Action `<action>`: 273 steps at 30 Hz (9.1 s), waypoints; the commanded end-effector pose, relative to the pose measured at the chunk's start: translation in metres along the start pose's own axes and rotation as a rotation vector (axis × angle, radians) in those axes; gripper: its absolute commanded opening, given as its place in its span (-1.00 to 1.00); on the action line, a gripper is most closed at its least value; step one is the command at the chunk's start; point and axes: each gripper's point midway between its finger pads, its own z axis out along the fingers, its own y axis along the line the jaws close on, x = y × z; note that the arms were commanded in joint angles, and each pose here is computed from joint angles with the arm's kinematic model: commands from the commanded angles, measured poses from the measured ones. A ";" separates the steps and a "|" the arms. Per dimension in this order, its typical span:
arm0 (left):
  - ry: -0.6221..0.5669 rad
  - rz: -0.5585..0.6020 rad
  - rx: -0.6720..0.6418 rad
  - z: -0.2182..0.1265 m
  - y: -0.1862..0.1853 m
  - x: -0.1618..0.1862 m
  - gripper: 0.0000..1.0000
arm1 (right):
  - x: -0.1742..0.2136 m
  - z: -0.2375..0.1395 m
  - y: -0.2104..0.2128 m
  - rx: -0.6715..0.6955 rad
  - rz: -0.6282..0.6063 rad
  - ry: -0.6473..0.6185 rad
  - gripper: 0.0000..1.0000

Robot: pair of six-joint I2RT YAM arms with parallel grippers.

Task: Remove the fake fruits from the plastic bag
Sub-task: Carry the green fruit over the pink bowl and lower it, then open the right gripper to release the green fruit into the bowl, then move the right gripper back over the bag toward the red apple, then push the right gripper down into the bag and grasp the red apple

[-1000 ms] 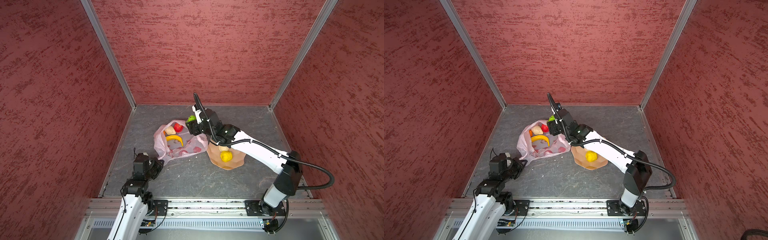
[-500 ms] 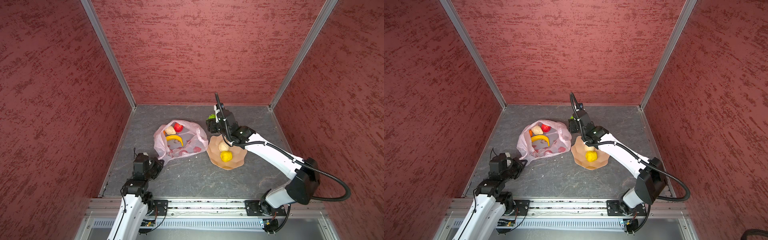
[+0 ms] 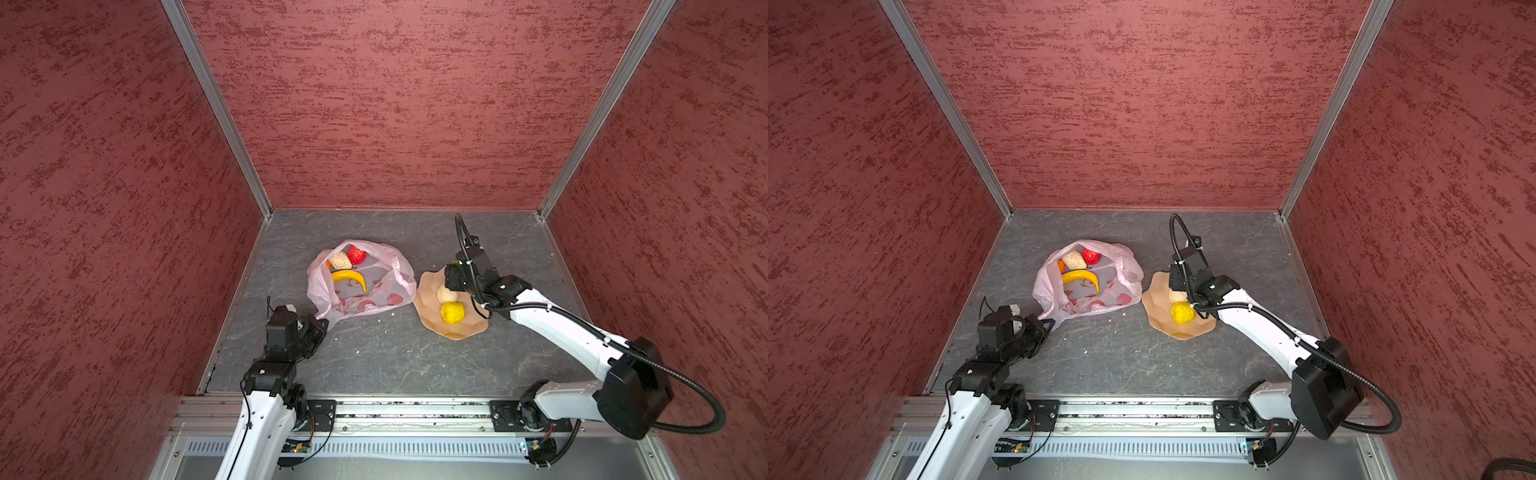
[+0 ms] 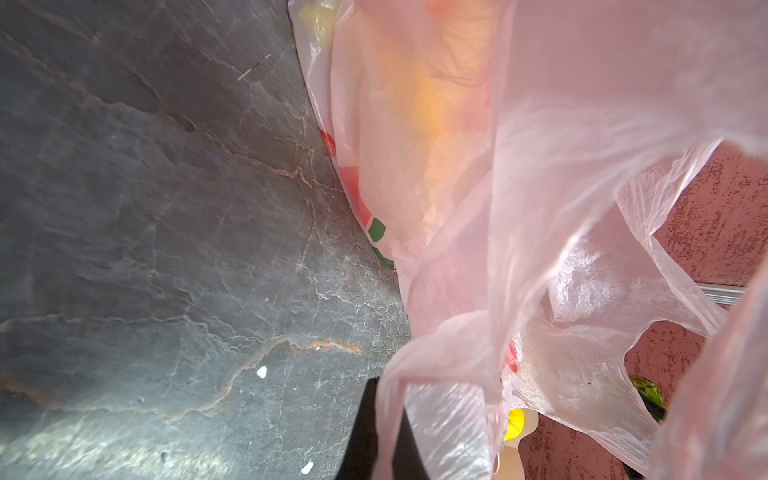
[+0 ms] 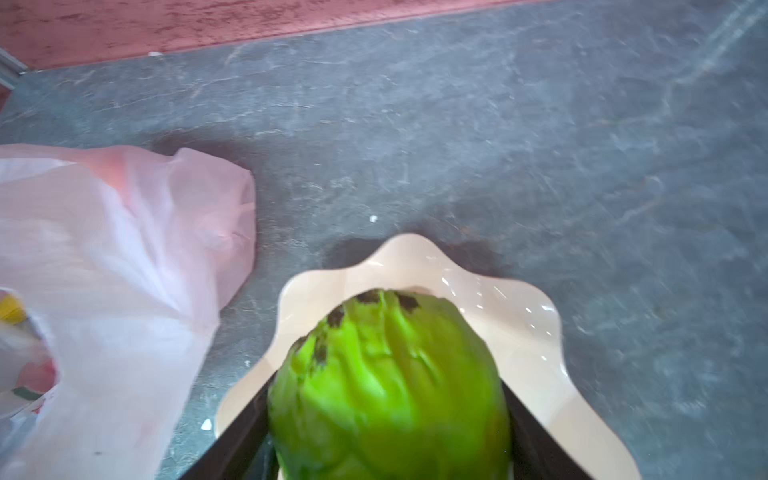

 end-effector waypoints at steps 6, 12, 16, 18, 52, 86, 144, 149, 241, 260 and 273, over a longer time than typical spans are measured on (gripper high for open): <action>-0.004 -0.002 0.000 0.001 -0.001 0.000 -1.00 | 0.013 -0.001 -0.038 0.087 0.119 0.012 -0.13; -0.002 0.001 0.000 0.003 -0.002 0.001 -1.00 | 0.026 0.009 -0.052 0.114 0.146 0.048 -0.13; -0.001 0.006 -0.003 0.002 -0.002 0.001 -1.00 | 0.035 0.015 -0.058 0.127 0.155 0.067 -0.13; -0.002 0.009 -0.002 0.002 -0.003 0.001 -1.00 | 0.041 0.018 -0.059 0.127 0.160 0.079 -0.13; 0.003 0.018 -0.012 0.003 -0.002 0.003 -1.00 | 0.079 0.053 -0.058 0.131 0.162 0.193 0.12; 0.000 0.019 -0.013 -0.001 -0.001 0.004 -1.00 | 0.075 0.054 -0.057 0.130 0.164 0.182 0.50; -0.030 0.047 -0.045 -0.001 0.008 0.002 -1.00 | -0.015 -0.004 0.297 -0.592 -0.360 -0.017 0.36; -0.024 0.043 -0.050 0.001 0.010 0.004 -1.00 | 0.019 0.015 0.312 -0.616 -0.373 0.067 0.32; 0.045 0.012 -0.048 0.010 0.027 0.023 -1.00 | 0.003 0.239 0.289 -0.327 0.248 -0.032 0.26; -0.004 0.027 -0.010 0.009 0.009 0.009 -1.00 | 0.011 0.164 0.293 -0.430 0.154 -0.015 0.00; -0.010 0.044 0.017 0.012 -0.003 0.004 -1.00 | 0.032 0.096 0.293 -0.526 0.022 0.060 -0.01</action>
